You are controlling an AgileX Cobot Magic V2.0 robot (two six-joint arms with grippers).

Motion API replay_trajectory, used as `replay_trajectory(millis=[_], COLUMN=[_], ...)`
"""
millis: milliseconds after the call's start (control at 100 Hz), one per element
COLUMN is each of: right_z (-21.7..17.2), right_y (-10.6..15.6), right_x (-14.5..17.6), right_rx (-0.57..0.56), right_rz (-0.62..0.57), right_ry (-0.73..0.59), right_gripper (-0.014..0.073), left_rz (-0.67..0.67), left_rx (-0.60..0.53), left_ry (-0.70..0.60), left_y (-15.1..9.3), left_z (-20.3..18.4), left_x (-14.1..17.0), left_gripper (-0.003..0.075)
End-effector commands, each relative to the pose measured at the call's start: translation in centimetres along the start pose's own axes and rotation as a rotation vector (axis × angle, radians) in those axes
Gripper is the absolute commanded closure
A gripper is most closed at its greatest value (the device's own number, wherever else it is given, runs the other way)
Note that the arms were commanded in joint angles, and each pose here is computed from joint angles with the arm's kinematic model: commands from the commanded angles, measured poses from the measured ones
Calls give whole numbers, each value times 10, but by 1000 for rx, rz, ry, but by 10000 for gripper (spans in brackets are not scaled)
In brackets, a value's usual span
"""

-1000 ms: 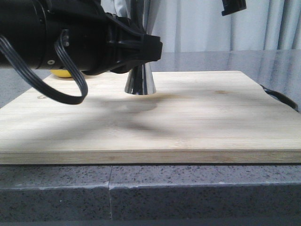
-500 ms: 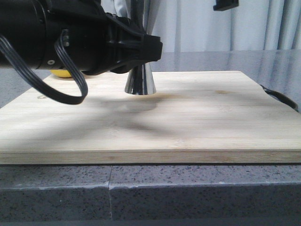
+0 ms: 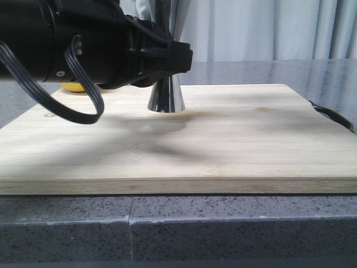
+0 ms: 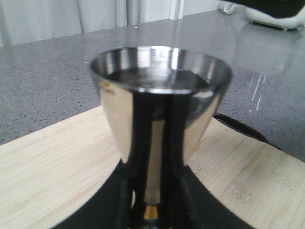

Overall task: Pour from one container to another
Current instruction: 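Lower the beaker onto the board with the right gripper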

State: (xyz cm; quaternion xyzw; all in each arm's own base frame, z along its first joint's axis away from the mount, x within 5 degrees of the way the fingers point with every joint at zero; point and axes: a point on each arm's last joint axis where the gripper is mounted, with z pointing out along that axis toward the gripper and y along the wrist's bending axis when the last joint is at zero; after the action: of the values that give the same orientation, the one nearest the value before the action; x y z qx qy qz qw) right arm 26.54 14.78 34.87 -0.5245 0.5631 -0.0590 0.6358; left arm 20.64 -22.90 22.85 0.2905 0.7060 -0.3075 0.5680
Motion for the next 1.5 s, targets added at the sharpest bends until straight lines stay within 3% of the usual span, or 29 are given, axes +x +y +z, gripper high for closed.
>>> replay_trajectory(millis=[0, 80, 350, 710, 950, 1200, 1490], right_z=[-12, -12, -14, -37, -26, -10, 0], right_y=[-19, -20, 6, 13, 20, 24, 32], right_x=[-10, -2, 29, 86, 116, 134, 150], right_rx=[89, 125, 36, -14, -47, 7, 13], right_rz=[200, 352, 579, 726, 778, 747, 696], right_ry=[0, 63, 58, -44, -96, -151, -117], right_gripper=[399, 399, 399, 399, 399, 399, 399], left_rz=[-4, -4, -4, -4, -4, -4, -4], left_rx=[27, 27, 27, 27, 28, 28, 28], left_ry=[-162, -162, -162, -162, -168, -168, -168], left_y=[-5, -5, -5, -5, -5, -5, -5], left_z=[-4, -4, -4, -4, -5, -5, -5], left_x=[-30, -30, -30, -30, -31, -31, -31], left_gripper=[739, 739, 739, 739, 739, 739, 739])
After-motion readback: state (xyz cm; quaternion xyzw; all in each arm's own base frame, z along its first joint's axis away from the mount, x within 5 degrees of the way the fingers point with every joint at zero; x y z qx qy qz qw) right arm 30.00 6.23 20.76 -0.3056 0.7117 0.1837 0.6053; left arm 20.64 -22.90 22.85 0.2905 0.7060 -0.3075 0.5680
